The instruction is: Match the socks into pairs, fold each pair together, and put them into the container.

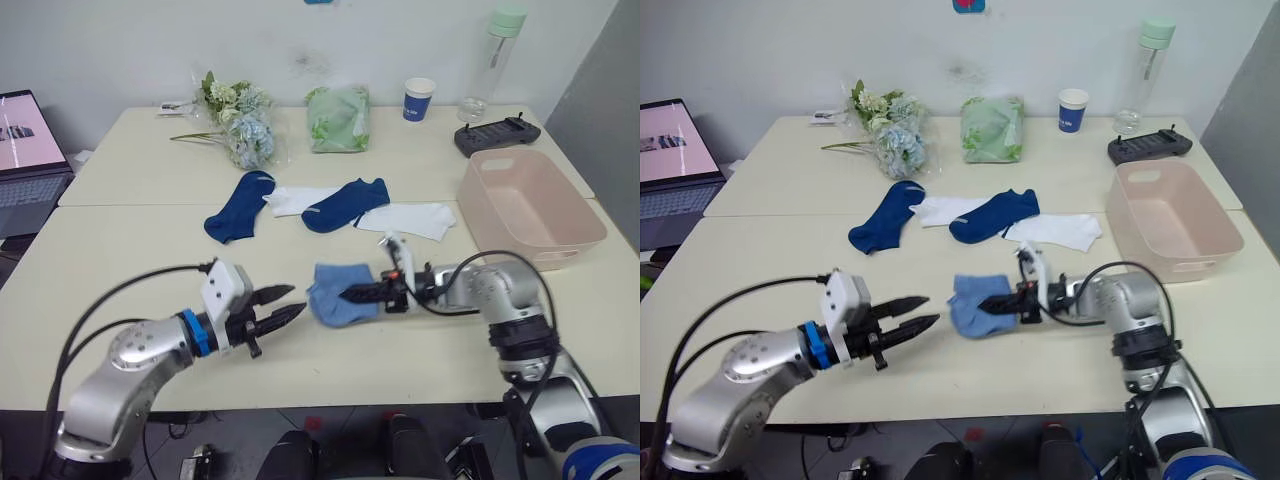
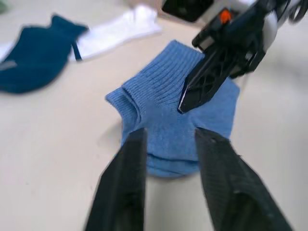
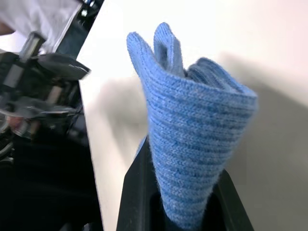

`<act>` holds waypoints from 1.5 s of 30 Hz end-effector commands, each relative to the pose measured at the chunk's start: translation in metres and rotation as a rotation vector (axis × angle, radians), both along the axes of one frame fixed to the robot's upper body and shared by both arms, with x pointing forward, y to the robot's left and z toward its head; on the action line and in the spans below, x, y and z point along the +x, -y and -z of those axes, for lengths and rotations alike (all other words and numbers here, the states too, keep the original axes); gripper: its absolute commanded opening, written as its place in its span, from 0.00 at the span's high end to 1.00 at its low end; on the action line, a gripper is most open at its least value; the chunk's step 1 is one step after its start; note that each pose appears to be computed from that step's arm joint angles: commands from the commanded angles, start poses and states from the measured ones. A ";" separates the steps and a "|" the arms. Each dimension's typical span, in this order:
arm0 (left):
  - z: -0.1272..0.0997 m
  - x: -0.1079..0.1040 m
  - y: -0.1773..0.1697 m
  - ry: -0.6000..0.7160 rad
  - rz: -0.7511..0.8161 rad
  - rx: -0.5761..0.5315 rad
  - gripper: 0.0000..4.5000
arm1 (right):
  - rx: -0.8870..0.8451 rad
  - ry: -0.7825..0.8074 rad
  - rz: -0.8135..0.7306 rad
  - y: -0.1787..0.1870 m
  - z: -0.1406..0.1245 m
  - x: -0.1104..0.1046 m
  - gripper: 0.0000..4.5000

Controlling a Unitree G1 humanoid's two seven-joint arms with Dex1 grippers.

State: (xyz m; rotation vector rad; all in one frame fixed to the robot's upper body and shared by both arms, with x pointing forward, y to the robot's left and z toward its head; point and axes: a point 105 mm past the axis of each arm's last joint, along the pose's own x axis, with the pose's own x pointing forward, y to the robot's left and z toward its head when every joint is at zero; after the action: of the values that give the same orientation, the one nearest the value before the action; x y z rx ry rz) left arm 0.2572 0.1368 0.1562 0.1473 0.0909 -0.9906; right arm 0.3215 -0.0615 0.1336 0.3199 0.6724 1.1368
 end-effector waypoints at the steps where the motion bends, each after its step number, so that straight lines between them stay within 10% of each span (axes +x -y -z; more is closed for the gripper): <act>1: -0.051 0.011 0.016 0.124 0.043 -0.063 0.31 | 0.022 0.290 0.114 0.037 -0.073 0.027 1.00; 5: -0.090 0.025 0.042 0.231 0.094 -0.101 0.03 | -0.052 0.491 0.279 0.080 -0.121 0.054 1.00; 13: -0.150 0.048 0.105 0.455 0.146 -0.163 0.01 | -0.582 0.982 0.578 0.196 -0.192 0.092 1.00; 23: -0.144 0.041 0.140 0.438 0.237 -0.214 0.01 | -1.443 1.193 0.158 0.243 -0.122 0.109 1.00; 32: -0.130 0.040 0.138 0.410 0.229 -0.195 0.01 | -1.552 1.078 -0.154 0.242 -0.064 0.106 1.00; 45: -0.122 0.051 0.130 0.405 0.201 -0.194 0.00 | -1.352 0.970 -0.199 0.229 -0.118 0.090 0.04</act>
State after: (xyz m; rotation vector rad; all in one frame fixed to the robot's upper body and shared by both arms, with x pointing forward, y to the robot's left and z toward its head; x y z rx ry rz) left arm 0.3106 0.0054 0.2701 0.1678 -0.3488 -1.1478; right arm 0.4128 -0.2916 0.2278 -1.3986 0.4996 0.6817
